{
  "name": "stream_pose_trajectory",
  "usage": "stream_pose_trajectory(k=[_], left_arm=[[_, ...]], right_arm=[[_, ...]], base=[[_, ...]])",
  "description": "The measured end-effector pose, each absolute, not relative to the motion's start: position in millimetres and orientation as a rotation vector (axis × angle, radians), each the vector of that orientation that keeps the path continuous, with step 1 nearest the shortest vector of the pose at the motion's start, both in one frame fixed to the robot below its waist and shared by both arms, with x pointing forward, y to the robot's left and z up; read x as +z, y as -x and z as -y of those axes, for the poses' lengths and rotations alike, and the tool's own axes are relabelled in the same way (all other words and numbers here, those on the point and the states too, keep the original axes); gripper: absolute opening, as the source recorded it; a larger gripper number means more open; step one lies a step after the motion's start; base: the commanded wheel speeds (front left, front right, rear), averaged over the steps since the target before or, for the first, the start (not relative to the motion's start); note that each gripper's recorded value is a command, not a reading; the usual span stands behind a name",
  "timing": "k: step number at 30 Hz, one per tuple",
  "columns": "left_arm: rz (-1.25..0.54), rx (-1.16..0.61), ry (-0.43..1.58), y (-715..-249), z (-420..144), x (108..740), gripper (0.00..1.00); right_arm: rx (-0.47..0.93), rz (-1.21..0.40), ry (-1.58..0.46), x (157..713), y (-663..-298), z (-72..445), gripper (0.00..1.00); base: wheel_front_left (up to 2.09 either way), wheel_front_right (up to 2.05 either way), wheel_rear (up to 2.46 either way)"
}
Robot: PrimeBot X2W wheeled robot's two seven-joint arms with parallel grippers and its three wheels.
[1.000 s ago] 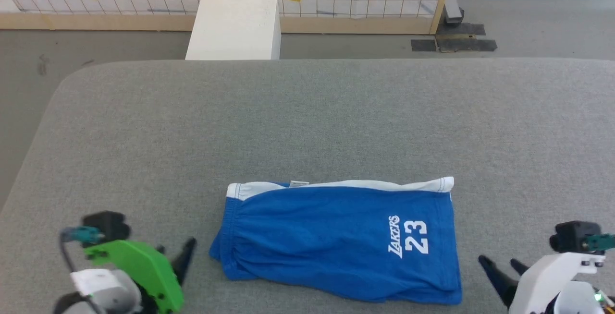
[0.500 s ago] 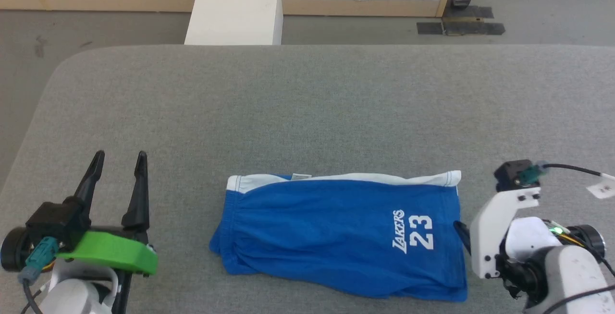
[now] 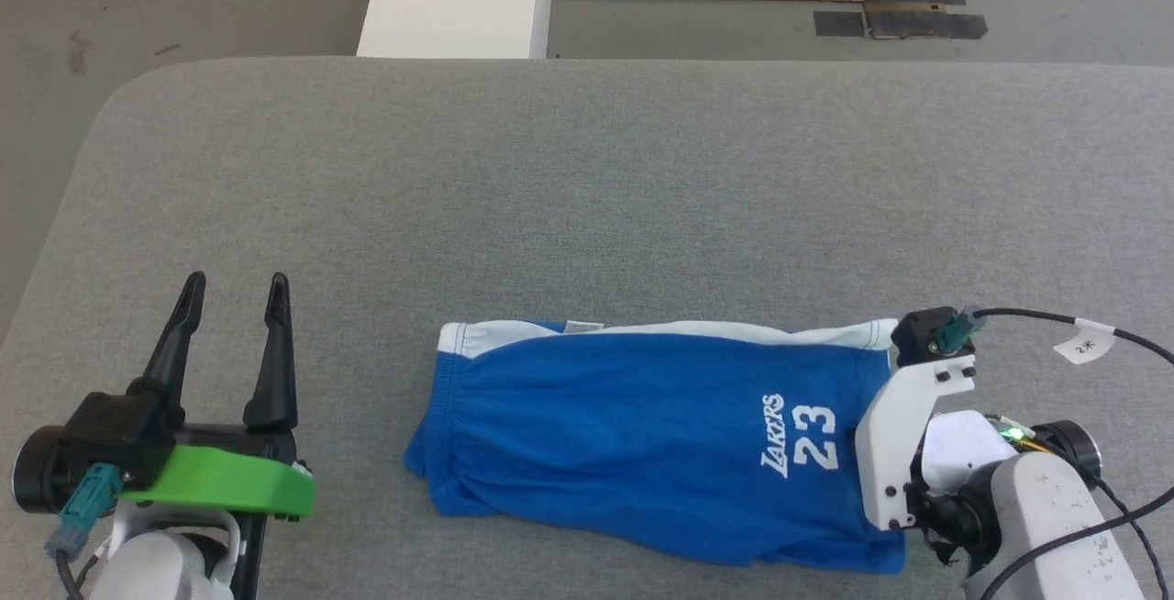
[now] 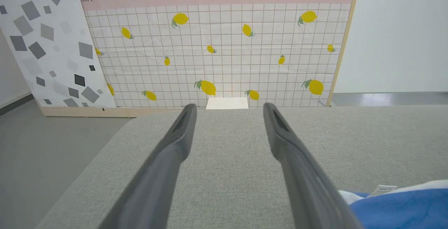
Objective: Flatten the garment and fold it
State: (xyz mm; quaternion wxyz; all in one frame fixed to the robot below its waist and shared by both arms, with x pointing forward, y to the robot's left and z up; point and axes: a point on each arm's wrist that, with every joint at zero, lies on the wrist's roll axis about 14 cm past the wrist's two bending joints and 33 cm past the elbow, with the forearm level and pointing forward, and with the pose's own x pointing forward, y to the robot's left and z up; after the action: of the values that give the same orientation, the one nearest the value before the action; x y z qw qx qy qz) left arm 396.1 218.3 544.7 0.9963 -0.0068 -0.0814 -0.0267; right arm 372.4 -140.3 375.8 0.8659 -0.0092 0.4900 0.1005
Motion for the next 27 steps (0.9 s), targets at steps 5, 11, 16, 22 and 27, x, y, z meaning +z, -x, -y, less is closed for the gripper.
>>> stream_pose_trajectory(k=[5,11,16,22,27], left_arm=[[0.167,-0.06,0.003,-396,-218,544,1.0],[0.159,-0.06,0.013,-395,-218,540,1.0],[0.157,-0.064,0.021,-394,-216,539,1.0],[0.175,-0.065,0.027,-388,-213,544,1.0],[0.188,-0.062,0.018,-380,-214,548,1.0]], right_arm=[[0.132,-1.01,0.0,380,-376,162,0.0],[-0.059,-1.016,0.015,384,-374,228,0.0],[-0.183,-1.037,0.04,387,-364,272,0.0],[-0.151,-0.978,0.087,407,-368,267,0.0],[-0.007,-0.912,0.154,436,-368,229,0.0]], base=[[0.0,0.0,0.0],[0.0,0.0,0.0],[0.0,0.0,0.0],[0.0,0.0,0.0],[0.0,0.0,0.0]])
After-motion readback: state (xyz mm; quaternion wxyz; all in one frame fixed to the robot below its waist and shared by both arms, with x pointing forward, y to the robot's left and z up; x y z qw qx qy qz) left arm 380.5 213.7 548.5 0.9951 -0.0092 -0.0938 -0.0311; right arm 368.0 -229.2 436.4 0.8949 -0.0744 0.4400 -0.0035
